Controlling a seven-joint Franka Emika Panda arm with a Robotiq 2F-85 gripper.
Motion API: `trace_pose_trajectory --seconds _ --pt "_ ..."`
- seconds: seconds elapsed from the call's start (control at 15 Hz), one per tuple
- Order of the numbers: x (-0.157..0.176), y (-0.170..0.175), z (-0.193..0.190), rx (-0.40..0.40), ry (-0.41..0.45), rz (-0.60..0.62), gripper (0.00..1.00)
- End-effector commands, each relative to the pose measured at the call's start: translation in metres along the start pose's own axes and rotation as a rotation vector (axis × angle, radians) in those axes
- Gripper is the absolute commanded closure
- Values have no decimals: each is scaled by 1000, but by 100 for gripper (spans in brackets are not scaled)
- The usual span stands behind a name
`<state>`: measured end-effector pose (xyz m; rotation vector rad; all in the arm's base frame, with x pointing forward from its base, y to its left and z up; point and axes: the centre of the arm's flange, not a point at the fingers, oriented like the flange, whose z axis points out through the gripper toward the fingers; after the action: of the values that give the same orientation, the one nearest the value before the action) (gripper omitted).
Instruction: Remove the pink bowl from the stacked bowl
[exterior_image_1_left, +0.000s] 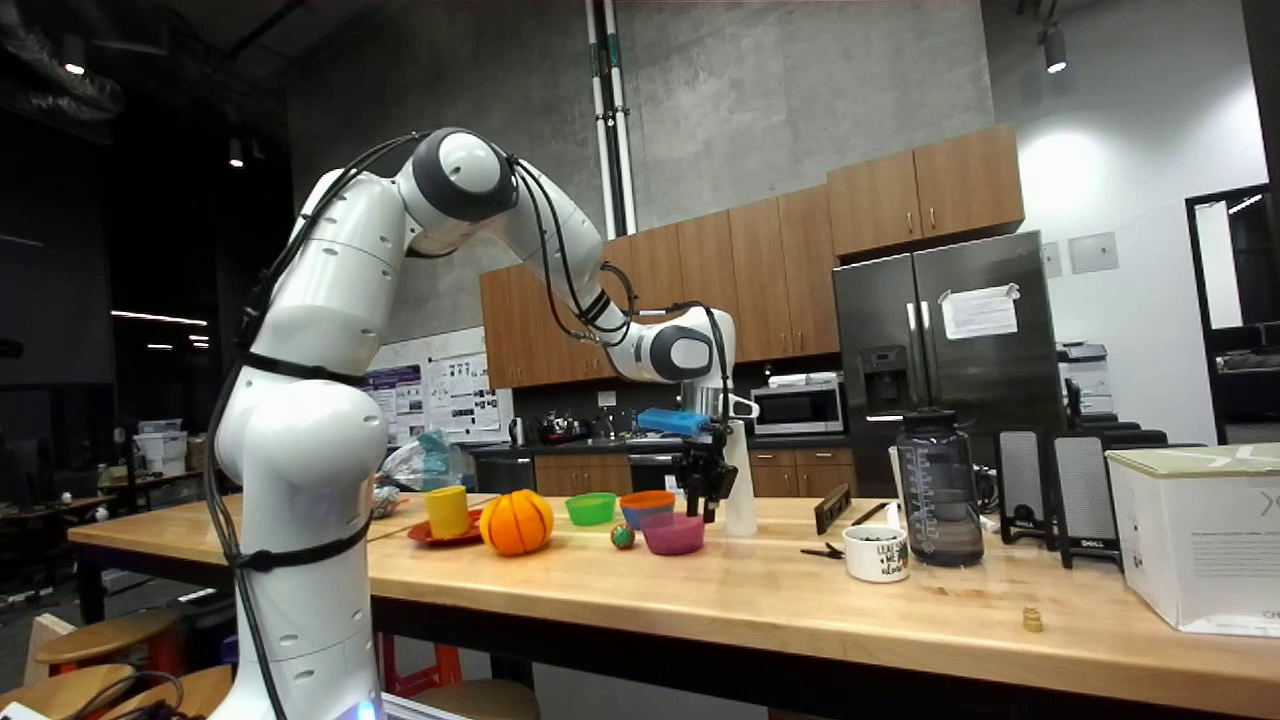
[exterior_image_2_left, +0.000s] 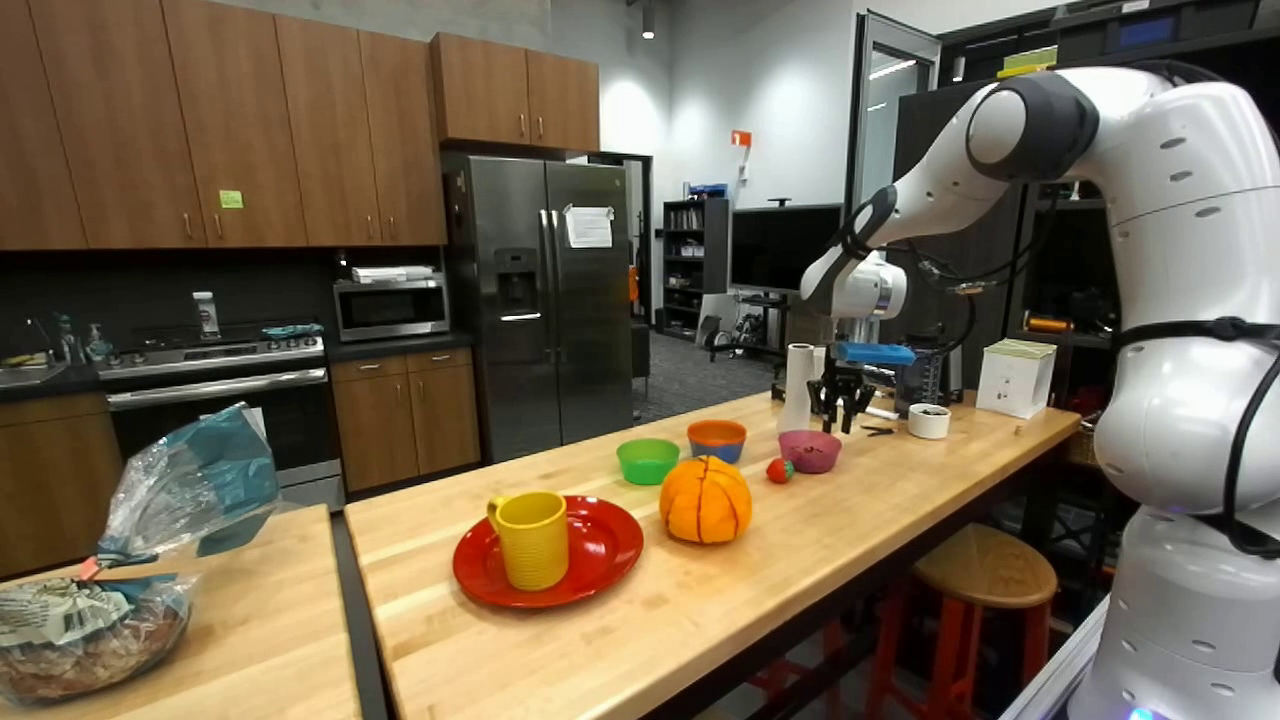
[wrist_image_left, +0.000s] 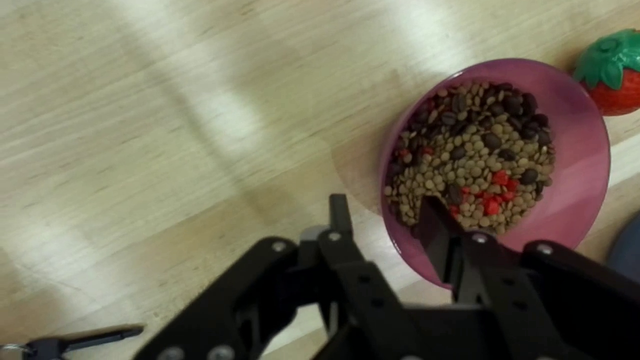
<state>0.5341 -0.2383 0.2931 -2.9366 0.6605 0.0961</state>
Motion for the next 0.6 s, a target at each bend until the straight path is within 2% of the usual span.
trace_pose_trajectory --seconds 0.0,0.27,0.53 --pt "-7 -5 -17 -12 34 -22 27" --pt "-12 -23 -32 -16 56 -80 2" --pt "-19 -51 -42 -19 68 -153 0"
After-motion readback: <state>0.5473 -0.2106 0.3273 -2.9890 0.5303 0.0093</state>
